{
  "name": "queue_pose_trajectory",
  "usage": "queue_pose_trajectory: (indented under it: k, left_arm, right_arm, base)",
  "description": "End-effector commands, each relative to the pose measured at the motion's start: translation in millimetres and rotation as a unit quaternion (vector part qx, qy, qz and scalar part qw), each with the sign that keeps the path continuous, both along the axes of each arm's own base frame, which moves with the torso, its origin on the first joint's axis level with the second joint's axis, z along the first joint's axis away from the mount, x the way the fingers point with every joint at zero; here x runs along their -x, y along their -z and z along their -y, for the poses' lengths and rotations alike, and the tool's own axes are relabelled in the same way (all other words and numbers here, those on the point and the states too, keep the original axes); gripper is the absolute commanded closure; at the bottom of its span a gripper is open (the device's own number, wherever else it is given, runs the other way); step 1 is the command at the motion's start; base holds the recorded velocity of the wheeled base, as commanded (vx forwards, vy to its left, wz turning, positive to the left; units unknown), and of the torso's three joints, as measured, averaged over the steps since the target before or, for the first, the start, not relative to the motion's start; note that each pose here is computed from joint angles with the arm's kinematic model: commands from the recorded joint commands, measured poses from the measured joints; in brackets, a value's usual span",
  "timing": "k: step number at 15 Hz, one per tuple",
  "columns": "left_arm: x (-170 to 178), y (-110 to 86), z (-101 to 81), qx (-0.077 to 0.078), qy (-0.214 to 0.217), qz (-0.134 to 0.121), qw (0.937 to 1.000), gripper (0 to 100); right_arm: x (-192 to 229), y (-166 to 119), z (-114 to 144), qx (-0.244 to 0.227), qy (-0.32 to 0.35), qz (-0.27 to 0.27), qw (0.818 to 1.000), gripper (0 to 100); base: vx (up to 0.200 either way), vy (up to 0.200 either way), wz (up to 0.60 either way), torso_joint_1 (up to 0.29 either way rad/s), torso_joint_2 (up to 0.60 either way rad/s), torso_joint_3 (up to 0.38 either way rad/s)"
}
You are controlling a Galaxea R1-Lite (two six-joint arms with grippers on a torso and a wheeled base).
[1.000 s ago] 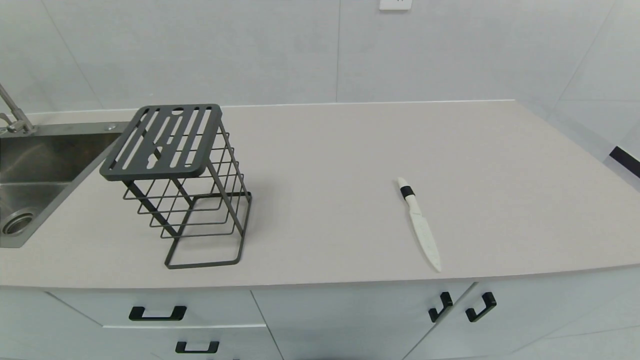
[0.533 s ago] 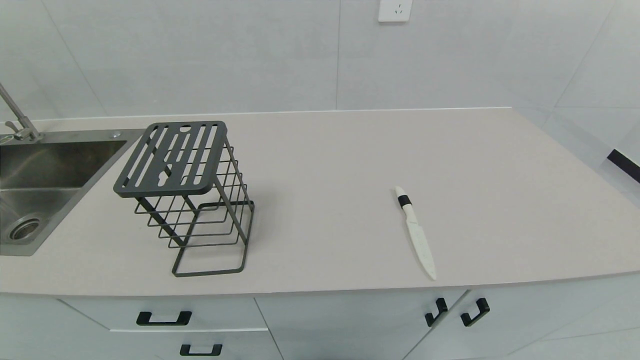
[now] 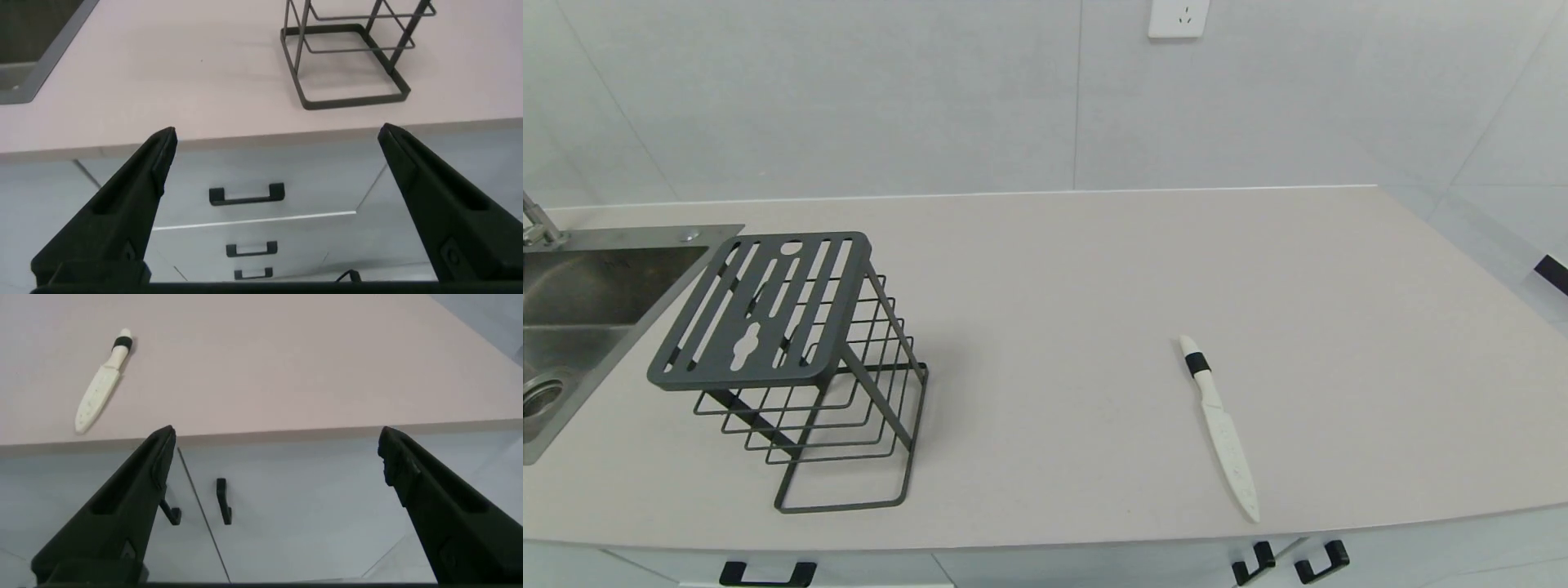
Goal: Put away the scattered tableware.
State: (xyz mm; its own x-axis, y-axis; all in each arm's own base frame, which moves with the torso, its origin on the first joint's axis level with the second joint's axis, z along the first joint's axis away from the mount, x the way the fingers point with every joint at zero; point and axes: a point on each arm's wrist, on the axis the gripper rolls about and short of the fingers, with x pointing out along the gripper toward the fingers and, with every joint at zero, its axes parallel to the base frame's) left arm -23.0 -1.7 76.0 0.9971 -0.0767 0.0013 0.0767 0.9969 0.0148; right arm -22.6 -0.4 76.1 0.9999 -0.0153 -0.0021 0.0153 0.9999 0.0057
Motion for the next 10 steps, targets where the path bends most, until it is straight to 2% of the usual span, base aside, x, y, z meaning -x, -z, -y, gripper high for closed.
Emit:
queue_pose_trajectory:
  k: [1, 4, 10]
  left_arm:
    - [-0.2, 0.0, 0.0, 0.0, 0.0, -0.001, 1.0, 0]
    - [-0.2, 0.0, 0.0, 0.0, 0.0, -0.001, 1.0, 0]
    - [-0.2, 0.0, 0.0, 0.0, 0.0, -0.001, 1.0, 0]
  right_arm:
    - [-0.1, -0.1, 0.0, 0.001, 0.0, 0.0, 1.0, 0]
    - [-0.1, -0.1, 0.0, 0.0, 0.0, 0.0, 1.0, 0]
    - [-0.1, -0.1, 0.0, 0.0, 0.0, 0.0, 1.0, 0]
  base:
    - [0.0, 0.0, 0.0, 0.1, 0.0, 0.095]
    - [0.0, 0.0, 0.0, 0.054, -0.07, -0.006]
    - [0.0, 0.0, 0.0, 0.228, -0.51, -0.274]
